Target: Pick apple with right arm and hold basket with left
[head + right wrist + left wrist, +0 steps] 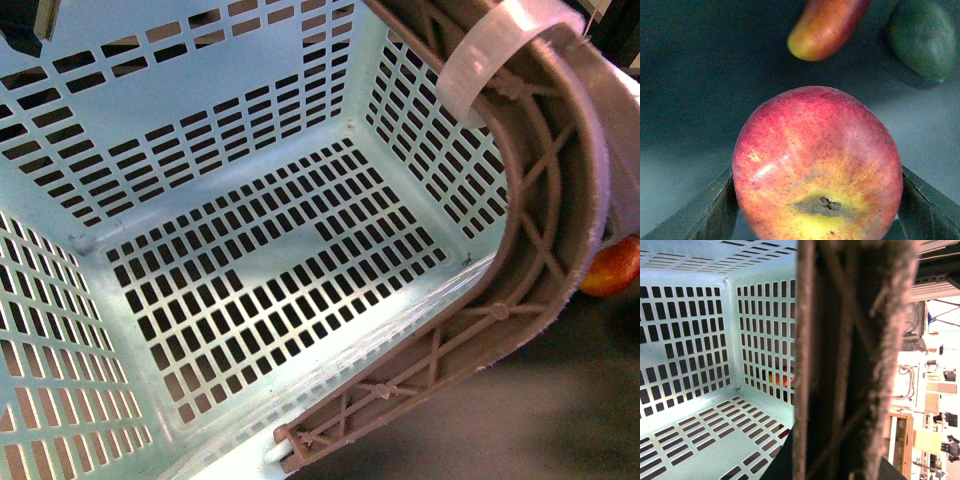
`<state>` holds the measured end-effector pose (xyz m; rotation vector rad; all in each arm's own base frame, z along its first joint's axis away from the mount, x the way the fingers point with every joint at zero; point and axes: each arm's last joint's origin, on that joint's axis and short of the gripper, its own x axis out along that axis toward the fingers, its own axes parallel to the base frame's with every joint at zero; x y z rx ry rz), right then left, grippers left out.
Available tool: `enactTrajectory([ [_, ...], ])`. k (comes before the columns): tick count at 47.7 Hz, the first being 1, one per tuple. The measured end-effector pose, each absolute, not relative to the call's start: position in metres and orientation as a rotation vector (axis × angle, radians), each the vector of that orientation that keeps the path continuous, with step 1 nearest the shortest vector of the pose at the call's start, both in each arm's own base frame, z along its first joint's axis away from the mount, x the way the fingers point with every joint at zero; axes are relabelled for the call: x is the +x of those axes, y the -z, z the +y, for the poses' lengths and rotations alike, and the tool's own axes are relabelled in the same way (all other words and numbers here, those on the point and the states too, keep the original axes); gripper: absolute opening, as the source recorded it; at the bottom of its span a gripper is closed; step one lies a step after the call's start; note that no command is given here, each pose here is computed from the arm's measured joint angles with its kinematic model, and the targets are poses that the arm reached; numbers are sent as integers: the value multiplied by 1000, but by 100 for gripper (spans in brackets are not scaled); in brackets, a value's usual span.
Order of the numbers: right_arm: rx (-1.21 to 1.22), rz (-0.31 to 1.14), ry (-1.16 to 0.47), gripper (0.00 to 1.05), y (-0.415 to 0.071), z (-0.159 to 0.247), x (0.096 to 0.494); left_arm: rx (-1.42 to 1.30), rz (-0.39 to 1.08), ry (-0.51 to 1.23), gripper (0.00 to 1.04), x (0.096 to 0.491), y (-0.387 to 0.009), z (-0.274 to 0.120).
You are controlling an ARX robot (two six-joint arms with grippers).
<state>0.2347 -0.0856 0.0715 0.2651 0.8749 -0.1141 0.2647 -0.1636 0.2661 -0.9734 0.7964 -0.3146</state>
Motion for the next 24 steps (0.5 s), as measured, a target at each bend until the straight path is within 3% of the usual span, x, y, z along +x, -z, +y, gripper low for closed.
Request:
enactTrajectory([
  [18, 174, 450, -61, 75, -215, -25, 231, -973, 797, 315, 5, 265, -266, -164],
  [24, 178, 372, -110, 74, -241, -2, 239, -974, 797, 315, 5, 265, -266, -164],
])
